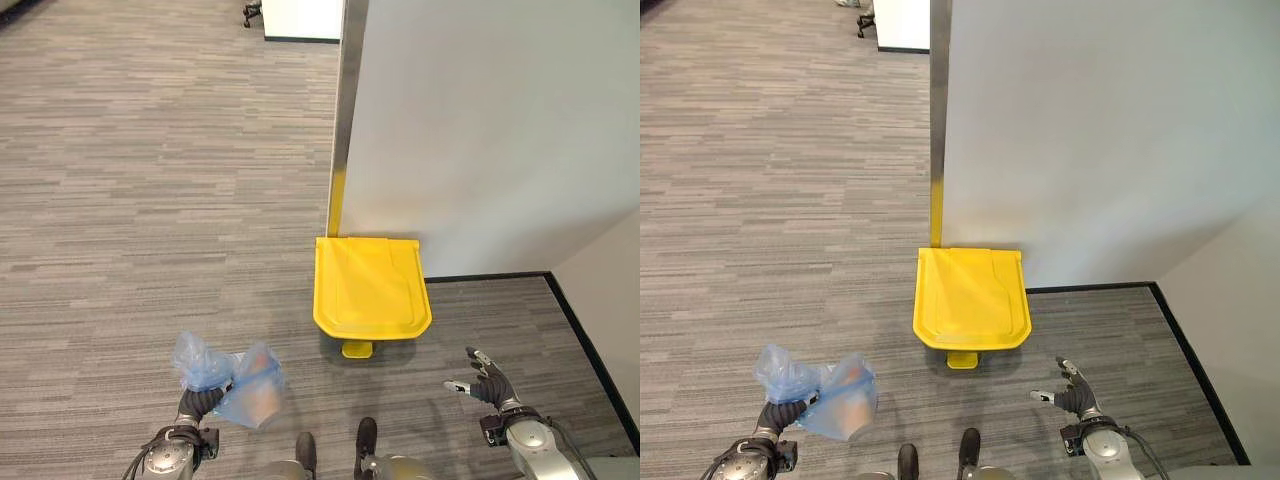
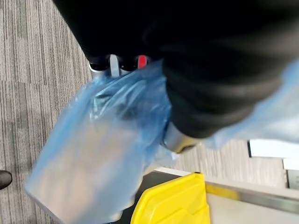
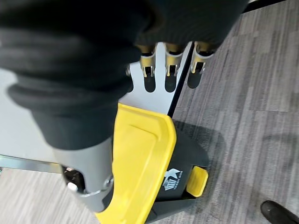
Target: Gather garbage on tea table into small bin, then transfer packed bag to large trash can.
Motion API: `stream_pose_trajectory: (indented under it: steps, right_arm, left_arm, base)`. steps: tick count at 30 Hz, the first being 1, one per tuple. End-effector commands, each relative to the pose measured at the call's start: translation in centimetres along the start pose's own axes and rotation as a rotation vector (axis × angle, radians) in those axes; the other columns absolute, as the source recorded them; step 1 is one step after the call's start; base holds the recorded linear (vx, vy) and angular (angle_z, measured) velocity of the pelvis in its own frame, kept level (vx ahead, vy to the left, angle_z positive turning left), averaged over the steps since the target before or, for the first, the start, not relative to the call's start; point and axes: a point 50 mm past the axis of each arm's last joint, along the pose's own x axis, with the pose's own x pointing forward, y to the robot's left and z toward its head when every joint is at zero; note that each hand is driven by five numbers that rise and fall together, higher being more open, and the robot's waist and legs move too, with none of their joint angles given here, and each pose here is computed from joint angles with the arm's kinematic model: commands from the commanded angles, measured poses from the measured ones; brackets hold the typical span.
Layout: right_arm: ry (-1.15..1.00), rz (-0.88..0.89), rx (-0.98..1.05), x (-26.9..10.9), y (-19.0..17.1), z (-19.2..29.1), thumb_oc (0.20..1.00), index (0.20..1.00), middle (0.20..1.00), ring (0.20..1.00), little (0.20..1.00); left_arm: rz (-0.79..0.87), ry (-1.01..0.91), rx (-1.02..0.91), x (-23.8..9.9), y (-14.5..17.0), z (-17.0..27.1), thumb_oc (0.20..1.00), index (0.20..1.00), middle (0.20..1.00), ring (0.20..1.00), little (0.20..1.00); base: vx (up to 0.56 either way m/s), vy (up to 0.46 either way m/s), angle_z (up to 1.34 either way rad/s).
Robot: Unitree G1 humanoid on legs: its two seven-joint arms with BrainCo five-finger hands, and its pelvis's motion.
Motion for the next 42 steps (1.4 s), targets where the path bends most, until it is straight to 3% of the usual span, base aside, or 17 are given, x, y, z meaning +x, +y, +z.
stream_pose_trajectory:
  steps: [1,11,25,34,42]
  right_arm:
    - [-0.079,-0.011,0.031,0.6,-0.1,1.9,1.000,1.000,1.000,1.000,1.000]
    - [-0.109,-0.051,0.028,0.8,-1.5,2.7,1.000,1.000,1.000,1.000,1.000]
    - [-0.129,-0.197,0.196,0.8,-4.4,2.8,1.000,1.000,1.000,1.000,1.000]
    - [-0.124,-0.031,0.113,1.5,-1.1,3.4,1.000,1.000,1.000,1.000,1.000]
    - [-0.253,0.221,0.011,2.5,4.2,7.7,1.000,1.000,1.000,1.000,1.000]
  left_arm:
    - [0.064,-0.131,0.046,0.7,2.4,3.1,0.200,0.200,0.200,0.200,0.200]
    - [0.071,-0.177,0.033,1.4,2.3,4.4,0.200,0.200,0.200,0.200,0.200]
    - [0.031,-0.236,-0.015,2.4,0.7,6.1,0.200,0.200,0.200,0.200,0.200]
    - [-0.039,-0.210,0.006,2.0,-0.5,5.2,0.200,0.200,0.200,0.200,0.200]
    - [-0.108,-0.215,0.030,2.4,-2.3,5.4,0.200,0.200,0.200,0.200,0.200]
  base:
    - [0.12,0.091,0.08]
    - [0.24,0.016,0.21]
    - [0.20,-0.070,0.32]
    - [-0.04,0.030,-0.18]
    - [0.00,0.001,0.08]
